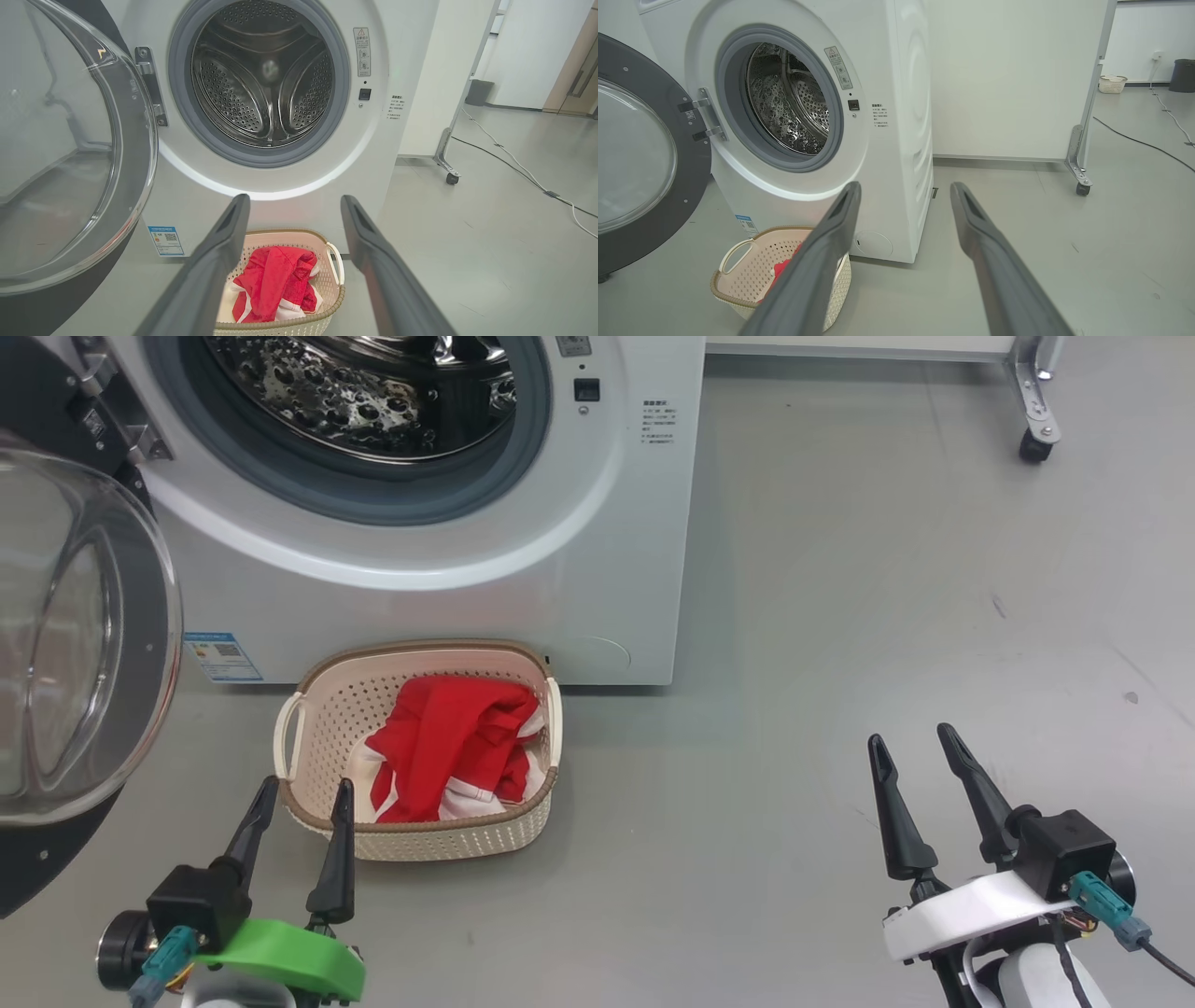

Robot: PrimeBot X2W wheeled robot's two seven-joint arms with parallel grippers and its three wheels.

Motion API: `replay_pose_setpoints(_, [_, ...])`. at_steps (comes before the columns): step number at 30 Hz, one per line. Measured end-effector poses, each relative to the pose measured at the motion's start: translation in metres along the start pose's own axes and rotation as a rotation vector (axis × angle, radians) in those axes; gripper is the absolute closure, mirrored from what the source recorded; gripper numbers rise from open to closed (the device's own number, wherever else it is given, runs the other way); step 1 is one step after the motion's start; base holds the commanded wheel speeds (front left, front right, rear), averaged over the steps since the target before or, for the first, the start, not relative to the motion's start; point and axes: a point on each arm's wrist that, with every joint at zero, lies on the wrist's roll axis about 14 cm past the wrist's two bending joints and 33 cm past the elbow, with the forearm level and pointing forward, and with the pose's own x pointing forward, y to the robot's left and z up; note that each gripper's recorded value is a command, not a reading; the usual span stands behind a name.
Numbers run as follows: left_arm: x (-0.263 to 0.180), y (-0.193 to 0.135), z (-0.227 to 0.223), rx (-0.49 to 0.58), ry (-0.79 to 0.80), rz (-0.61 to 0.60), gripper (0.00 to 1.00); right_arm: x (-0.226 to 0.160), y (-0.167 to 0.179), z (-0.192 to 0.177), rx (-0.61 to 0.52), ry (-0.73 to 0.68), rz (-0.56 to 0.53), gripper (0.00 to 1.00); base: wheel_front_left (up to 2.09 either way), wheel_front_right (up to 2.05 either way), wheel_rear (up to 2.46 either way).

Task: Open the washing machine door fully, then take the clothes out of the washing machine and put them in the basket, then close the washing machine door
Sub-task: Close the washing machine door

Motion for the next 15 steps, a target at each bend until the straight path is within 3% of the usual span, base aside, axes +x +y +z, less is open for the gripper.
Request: replay_pose_setpoints(15, [-0.032,0.049,0.011,0.018,-0.028,0.174,0.00,0.026,0.059,-0.020,0.029,0.051,0.187,0.00,0.00,0.00,0.00])
